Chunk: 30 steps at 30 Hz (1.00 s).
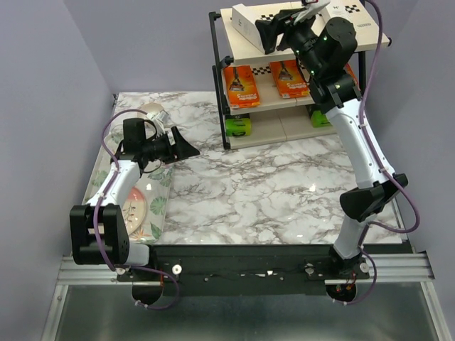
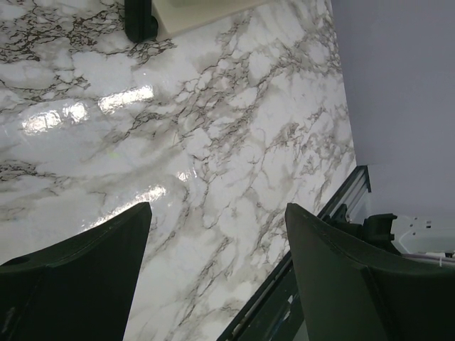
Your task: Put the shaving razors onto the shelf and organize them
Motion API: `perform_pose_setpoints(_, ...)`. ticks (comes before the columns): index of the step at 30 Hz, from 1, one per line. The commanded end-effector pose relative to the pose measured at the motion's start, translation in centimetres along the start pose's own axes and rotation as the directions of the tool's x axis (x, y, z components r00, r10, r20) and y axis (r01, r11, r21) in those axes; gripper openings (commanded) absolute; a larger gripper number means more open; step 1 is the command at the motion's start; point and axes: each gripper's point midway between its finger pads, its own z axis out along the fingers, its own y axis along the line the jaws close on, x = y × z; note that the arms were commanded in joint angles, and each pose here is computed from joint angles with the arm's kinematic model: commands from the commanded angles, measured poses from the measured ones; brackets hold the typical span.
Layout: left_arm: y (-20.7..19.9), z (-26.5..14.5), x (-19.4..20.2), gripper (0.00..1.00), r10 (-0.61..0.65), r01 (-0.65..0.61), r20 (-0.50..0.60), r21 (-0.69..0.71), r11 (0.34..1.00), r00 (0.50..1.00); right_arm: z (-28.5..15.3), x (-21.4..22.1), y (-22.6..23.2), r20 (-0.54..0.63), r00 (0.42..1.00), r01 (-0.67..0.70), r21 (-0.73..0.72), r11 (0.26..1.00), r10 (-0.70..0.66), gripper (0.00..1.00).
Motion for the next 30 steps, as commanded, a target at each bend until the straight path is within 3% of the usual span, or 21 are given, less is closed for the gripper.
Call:
perform_pose_setpoints(1,-0.1,-0.5,-0.2,0.85,-0.004,0.004,0.029,0.015,1.000,1.000,-0.6,3.9,0.4,-0.127,0.992,0.005,-0.017,1.000,-0.007,0.78)
perform_pose_setpoints(8,0.2,-0.7,-0.4,0.85,-0.015,0.015,0.042,0.012,1.000,0.999,-0.5,6.8,-0.9,-0.197,0.980,-0.025,0.070,0.997,0.039,0.74)
perform_pose_setpoints(12,0.3,-0.8,-0.5,0.85,-0.019,0.019,0.047,0.009,1.000,0.999,-0.7,7.9,-1.3,-0.211,0.964,-0.137,0.126,0.982,0.162,0.47)
perform_pose_setpoints(14,0.4,-0.9,-0.4,0.85,-0.025,0.024,0.045,0.007,1.000,0.999,-0.7,8.7,-2.0,-0.229,0.950,-0.181,0.156,0.971,0.214,0.43)
perform_pose_setpoints(16,0.5,-0.9,-0.3,0.85,-0.028,0.028,0.045,0.008,1.000,0.999,-0.8,9.8,-2.0,-0.254,0.929,-0.231,0.168,0.958,0.268,0.44)
perform_pose_setpoints(20,0.5,-1.0,-0.2,0.85,-0.028,0.027,0.047,0.006,1.000,0.998,-1.2,10.2,-2.0,-0.262,0.920,-0.254,0.168,0.952,0.292,0.57)
perform_pose_setpoints(30,0.7,-1.0,-0.4,0.85,-0.036,0.036,0.056,0.005,0.999,0.998,-2.0,10.0,-3.6,-0.255,0.928,-0.215,0.227,0.950,0.271,0.58)
